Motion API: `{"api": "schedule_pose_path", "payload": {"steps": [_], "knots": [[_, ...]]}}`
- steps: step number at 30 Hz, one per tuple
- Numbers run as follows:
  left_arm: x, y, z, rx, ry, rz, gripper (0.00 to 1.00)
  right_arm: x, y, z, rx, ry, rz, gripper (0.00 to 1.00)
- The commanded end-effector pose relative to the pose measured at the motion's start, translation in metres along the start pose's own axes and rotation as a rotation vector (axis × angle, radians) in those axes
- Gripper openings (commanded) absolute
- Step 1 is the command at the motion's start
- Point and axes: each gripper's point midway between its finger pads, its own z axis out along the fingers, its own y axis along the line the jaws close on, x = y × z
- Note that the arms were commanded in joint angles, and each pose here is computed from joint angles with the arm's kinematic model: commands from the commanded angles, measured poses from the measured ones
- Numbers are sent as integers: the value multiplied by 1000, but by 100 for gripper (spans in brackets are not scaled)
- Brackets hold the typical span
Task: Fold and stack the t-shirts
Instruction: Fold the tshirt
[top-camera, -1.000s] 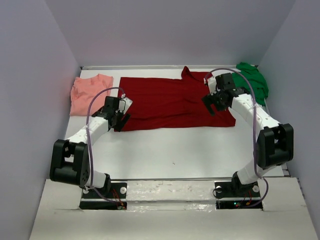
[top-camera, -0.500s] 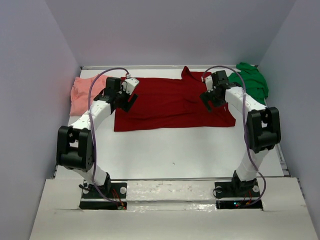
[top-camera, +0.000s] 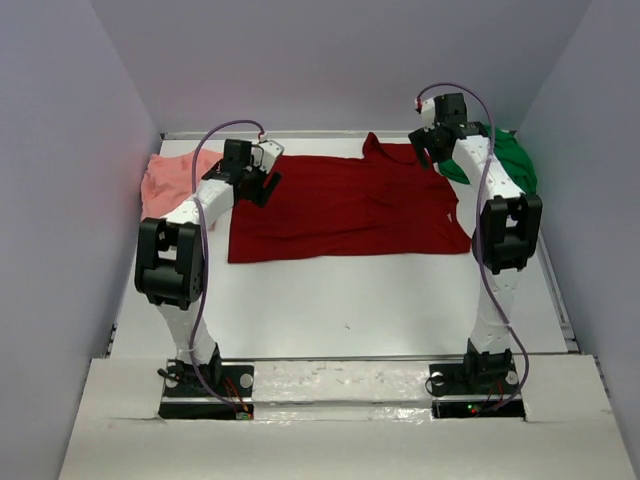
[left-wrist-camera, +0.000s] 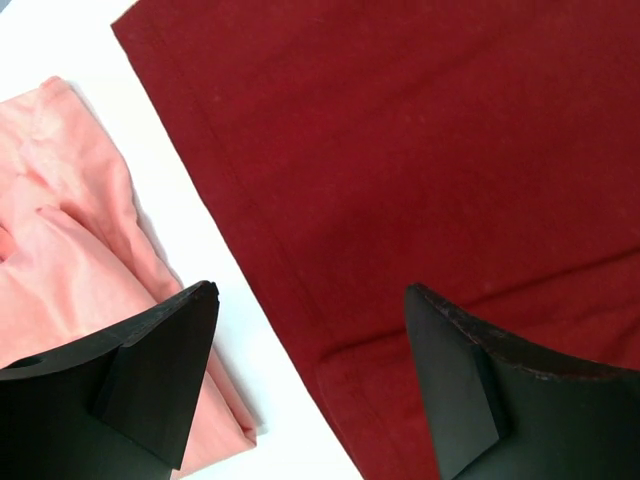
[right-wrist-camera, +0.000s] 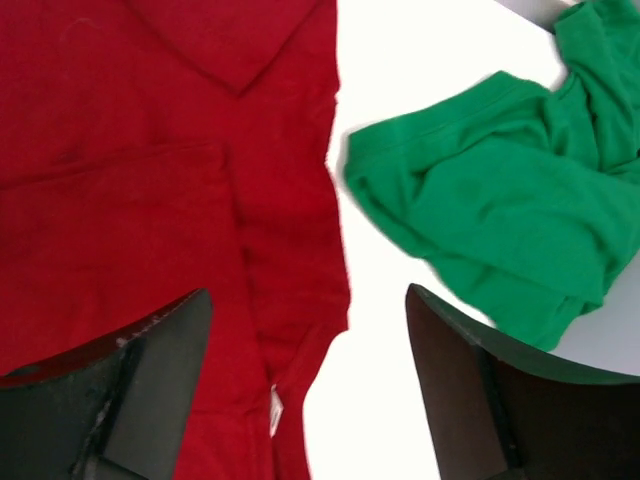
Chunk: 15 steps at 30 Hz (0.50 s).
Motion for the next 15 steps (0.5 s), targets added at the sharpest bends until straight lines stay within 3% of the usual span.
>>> {"api": "schedule_pose_path", "payload": {"steps": [1,8,15], "knots": [[-30,24,2,-96,-66,-20,87,-13,-14,15,40,-10,-6,79],[-31,48,17,-215,-54,-16,86,-23,-32,51,77,-20,26,53],[-45,72,36,-282,-68,-54,86,-26,-31,78,87,-28,20,47]]}}
